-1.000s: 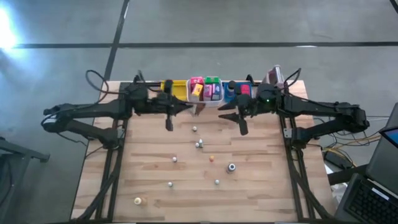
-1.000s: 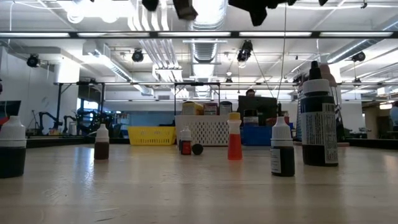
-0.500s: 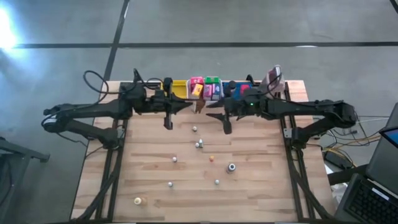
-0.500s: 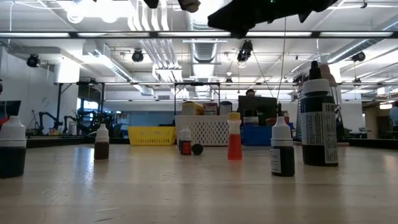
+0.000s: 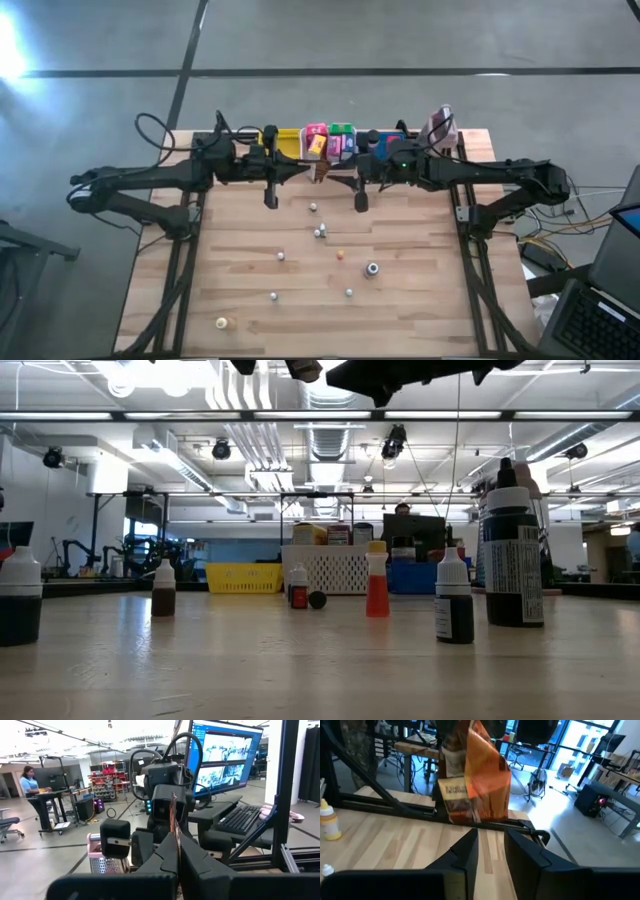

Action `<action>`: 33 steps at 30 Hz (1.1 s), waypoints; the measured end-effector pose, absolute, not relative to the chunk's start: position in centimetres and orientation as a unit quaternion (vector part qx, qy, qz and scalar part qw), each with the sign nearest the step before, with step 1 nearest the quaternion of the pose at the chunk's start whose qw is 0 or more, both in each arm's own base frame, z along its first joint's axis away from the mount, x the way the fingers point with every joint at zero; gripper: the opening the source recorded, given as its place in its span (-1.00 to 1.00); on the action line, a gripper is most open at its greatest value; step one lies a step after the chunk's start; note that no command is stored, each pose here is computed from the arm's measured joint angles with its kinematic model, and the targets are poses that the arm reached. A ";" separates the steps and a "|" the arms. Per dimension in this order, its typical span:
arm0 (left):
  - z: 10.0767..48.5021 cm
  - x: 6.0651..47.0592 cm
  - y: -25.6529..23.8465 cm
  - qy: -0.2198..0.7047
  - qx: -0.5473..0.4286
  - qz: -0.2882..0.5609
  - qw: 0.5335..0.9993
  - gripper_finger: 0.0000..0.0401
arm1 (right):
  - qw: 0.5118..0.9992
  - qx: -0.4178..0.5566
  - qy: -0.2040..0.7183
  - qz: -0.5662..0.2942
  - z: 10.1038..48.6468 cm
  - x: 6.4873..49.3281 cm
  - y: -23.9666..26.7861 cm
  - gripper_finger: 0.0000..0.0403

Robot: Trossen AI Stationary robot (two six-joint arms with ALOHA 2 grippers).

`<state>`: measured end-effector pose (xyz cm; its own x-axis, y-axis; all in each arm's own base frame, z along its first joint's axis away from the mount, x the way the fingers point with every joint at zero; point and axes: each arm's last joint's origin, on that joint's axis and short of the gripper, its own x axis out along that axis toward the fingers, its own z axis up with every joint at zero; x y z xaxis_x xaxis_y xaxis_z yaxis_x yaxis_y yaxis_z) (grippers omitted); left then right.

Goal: Pick & Place Kitchen Items
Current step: Put the orange seasoning pack into the blue basket

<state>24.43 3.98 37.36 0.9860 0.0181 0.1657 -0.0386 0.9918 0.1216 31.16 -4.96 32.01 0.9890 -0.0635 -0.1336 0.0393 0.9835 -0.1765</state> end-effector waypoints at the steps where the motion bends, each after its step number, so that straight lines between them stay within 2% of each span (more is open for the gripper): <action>1: 37.3 24.4 4.0 -0.081 0.064 0.014 0.995 -1.00 | 0.993 -0.087 0.069 -0.025 32.1 31.2 -4.9 -0.60; 7: 37.3 24.4 4.0 -0.080 0.064 0.014 0.995 -1.00 | 0.994 -0.090 0.060 -0.016 32.6 31.3 -4.4 -0.72; 14: 37.3 24.5 4.0 -0.080 0.064 0.014 0.995 -1.00 | 0.993 -0.099 0.058 -0.001 32.7 31.4 -3.5 -0.78; 33: 37.3 24.5 4.0 -0.079 0.066 0.015 0.995 -1.00 | 0.993 -0.100 0.056 0.008 32.7 31.5 -2.7 -0.50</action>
